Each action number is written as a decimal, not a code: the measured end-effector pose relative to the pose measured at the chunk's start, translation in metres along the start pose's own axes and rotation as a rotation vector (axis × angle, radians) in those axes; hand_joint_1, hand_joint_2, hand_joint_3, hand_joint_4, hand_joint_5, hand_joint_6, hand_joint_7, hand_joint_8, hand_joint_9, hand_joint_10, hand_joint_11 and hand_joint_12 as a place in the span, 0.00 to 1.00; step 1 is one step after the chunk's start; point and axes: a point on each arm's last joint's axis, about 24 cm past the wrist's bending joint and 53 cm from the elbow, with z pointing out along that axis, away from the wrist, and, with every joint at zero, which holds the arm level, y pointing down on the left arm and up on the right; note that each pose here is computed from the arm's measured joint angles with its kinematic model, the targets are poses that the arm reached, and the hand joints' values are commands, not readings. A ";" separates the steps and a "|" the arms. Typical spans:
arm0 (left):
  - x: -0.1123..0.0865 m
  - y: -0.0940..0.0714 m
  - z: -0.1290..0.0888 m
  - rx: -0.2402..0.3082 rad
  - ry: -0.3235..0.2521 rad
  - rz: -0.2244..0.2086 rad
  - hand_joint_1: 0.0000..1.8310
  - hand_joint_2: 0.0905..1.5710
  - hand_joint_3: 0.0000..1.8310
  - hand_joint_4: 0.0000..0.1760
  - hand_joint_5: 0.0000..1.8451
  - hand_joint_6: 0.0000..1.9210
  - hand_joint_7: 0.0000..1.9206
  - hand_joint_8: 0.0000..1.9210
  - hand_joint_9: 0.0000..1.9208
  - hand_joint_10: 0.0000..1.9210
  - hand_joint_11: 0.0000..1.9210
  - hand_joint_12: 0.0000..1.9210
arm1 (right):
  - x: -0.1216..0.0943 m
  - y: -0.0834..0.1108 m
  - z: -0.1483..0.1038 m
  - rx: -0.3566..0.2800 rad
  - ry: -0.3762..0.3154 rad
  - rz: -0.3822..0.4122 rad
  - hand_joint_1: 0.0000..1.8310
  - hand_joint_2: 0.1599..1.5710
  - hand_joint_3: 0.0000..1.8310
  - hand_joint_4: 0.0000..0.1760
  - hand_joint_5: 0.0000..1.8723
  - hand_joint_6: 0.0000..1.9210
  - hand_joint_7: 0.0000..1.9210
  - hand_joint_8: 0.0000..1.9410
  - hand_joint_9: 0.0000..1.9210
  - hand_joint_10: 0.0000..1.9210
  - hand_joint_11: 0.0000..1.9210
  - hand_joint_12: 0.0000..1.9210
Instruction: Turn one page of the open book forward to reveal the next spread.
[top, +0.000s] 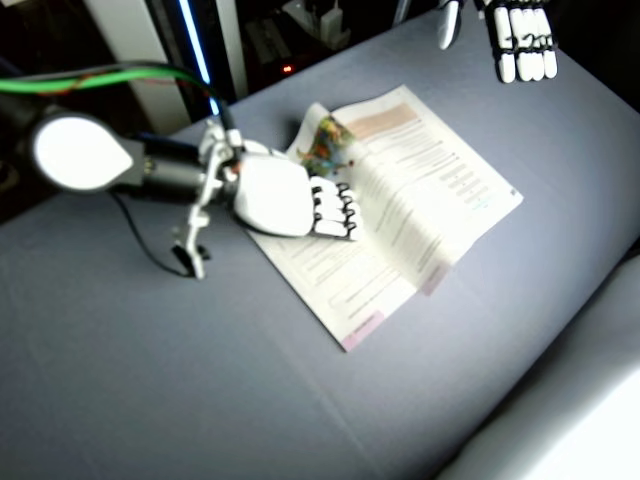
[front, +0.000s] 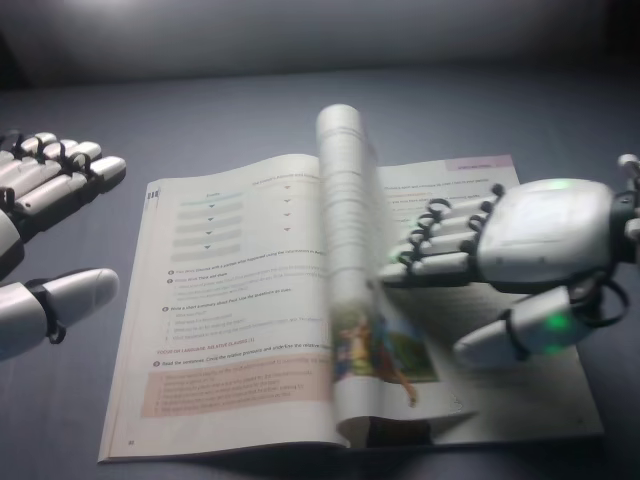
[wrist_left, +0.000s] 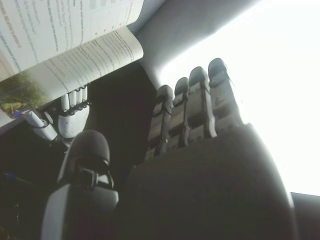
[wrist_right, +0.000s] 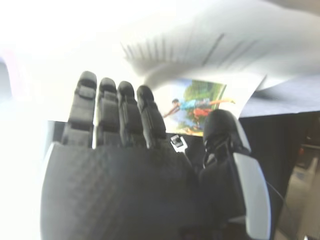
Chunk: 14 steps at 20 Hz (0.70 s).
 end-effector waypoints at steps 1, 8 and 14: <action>-0.001 -0.002 0.000 0.007 -0.005 -0.004 0.00 0.86 0.00 0.00 0.05 0.00 0.04 0.01 0.03 0.01 0.02 0.01 | -0.003 0.007 0.006 -0.020 -0.010 0.003 0.00 0.83 0.01 0.00 0.05 0.01 0.04 0.01 0.02 0.01 0.02 0.01; -0.018 -0.009 -0.001 0.035 -0.042 0.009 0.00 0.85 0.00 0.00 0.05 0.00 0.04 0.00 0.02 0.00 0.01 0.01 | -0.025 0.070 0.047 -0.198 -0.058 -0.008 0.00 0.84 0.00 0.00 0.05 0.01 0.05 0.01 0.05 0.01 0.03 0.01; -0.042 -0.010 0.000 0.046 -0.113 0.019 0.00 0.84 0.00 0.03 0.04 0.00 0.02 0.00 0.00 0.00 0.00 0.00 | -0.033 0.137 0.044 -0.392 -0.072 -0.054 0.00 0.84 0.00 0.00 0.08 0.01 0.08 0.00 0.07 0.00 0.03 0.01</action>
